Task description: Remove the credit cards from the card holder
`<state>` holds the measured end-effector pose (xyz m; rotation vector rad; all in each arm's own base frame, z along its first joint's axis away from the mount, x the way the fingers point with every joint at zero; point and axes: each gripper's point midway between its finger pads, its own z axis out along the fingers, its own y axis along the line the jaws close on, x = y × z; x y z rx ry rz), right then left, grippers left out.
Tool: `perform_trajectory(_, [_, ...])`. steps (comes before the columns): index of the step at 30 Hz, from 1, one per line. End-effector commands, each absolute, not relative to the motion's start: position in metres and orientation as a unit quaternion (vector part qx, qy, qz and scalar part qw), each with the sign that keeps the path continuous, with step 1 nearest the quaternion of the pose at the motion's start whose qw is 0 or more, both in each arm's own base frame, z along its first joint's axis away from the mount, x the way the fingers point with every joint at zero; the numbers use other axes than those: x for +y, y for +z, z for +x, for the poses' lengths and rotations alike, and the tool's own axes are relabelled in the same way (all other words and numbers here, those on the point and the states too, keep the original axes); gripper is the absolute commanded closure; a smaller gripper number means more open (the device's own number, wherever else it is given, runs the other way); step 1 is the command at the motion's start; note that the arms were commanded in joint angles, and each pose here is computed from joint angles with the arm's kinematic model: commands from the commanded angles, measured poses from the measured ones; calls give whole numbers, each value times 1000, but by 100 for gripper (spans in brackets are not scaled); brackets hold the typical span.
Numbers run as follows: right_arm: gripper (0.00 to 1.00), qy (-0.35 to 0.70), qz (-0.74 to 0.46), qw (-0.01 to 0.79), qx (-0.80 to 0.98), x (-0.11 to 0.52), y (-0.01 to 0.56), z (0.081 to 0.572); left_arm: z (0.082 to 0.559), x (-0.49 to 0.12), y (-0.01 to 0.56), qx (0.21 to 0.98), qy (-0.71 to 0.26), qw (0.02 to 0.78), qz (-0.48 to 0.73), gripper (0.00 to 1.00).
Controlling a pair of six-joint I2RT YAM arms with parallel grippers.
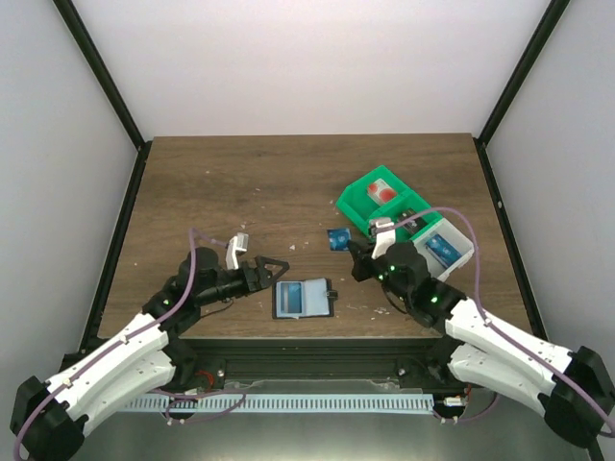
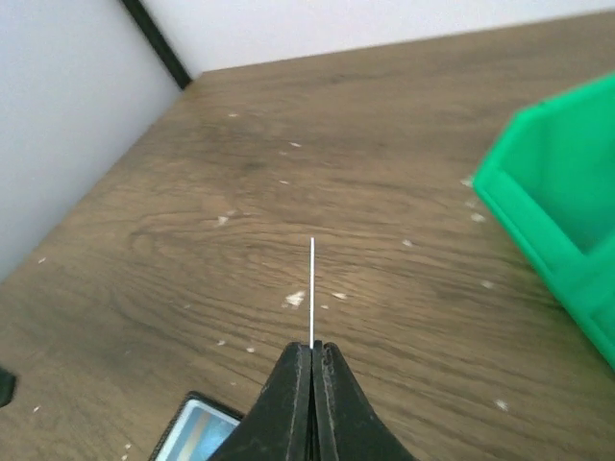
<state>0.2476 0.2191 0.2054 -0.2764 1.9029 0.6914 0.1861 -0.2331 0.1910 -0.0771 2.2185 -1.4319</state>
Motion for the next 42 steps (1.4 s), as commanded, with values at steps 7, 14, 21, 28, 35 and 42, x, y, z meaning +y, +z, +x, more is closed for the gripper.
perform_trajectory(7, [100,259,94,469,839,135,219,272,188,-229,196,827,-492,271,6,1])
perform_trajectory(14, [100,191,234,491,817,62,238,275,186,-230,187,838,-479,262,18,1])
perform_trajectory(21, [100,85,295,509,804,11,255,271,183,-240,189,848,-466,242,71,1])
perform_trajectory(28, [100,29,327,520,789,-20,262,275,177,-238,182,861,-437,235,114,1])
perform_trajectory(35, [99,12,343,496,798,-42,233,288,172,-237,186,851,-450,241,119,0])
perform_trajectory(42, [100,17,360,477,802,-59,202,297,169,-233,195,843,-457,256,121,0])
